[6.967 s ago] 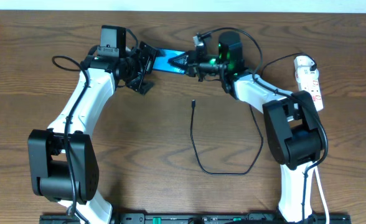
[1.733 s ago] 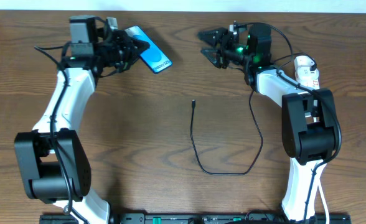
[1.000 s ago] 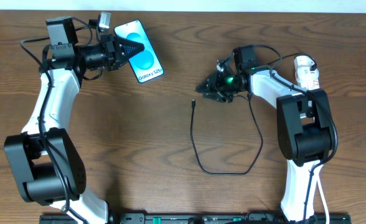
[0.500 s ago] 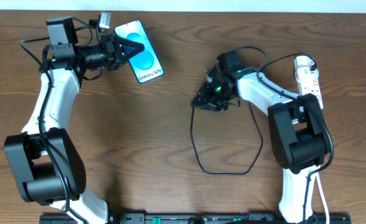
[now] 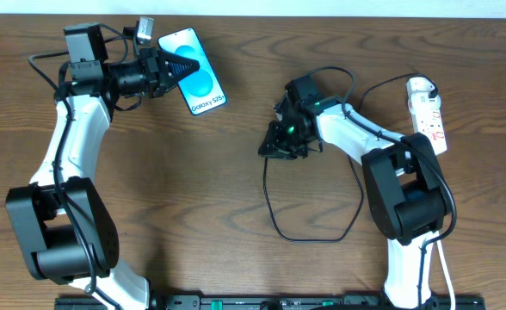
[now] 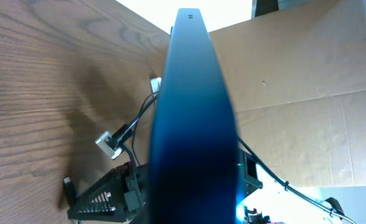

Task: Plug charger to phone and switch on socket
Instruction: 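Lower the right gripper and grasp the black cable's USB-C plug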

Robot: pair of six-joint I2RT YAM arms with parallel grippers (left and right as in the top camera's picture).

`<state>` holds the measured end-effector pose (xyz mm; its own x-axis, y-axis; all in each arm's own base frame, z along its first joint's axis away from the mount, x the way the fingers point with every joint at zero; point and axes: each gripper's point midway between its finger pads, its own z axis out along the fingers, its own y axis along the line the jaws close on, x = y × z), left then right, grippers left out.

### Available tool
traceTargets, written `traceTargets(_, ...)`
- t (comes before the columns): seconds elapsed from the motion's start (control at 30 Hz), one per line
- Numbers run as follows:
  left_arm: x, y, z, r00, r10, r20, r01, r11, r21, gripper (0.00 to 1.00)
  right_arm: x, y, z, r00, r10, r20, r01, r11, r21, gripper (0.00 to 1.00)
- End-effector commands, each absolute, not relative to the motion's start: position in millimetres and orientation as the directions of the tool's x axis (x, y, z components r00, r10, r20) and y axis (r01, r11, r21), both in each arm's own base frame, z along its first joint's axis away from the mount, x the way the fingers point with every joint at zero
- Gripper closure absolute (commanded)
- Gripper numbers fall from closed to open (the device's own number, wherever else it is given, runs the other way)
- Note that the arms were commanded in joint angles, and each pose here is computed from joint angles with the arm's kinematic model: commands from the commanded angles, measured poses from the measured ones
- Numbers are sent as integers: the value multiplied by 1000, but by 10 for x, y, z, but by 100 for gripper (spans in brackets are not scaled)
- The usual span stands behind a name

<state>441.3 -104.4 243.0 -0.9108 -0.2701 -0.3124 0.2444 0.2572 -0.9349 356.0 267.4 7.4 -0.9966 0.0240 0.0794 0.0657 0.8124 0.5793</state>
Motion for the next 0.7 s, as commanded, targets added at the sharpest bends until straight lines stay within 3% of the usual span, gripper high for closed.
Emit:
traceTargets(0.0,4359,-1057,2627,-902,-249,-352,298,230,-927,92,3521,2664,-41,-995,38,90,80,841,535,76)
traceTargets(0.23,4359,-1057,2627,-902,-249,-352,298,230,-927,92,3521,2642,-104,-993,58,104,104,847,521,80)
traceTargets(0.37,4360,-1057,2627,-903,-250,-349,295,229,-928,93,3571,2647,-104,-995,61,80,94,848,522,99)
traceTargets(0.57,4360,-1057,2627,-903,-250,-349,295,229,-928,92,3739,2650,-53,-1000,18,-10,9,830,558,99)
traceTargets(0.67,4360,-1056,2627,-903,-250,-349,295,230,-928,93,3737,2766,138,-993,-95,-65,-114,733,671,99)
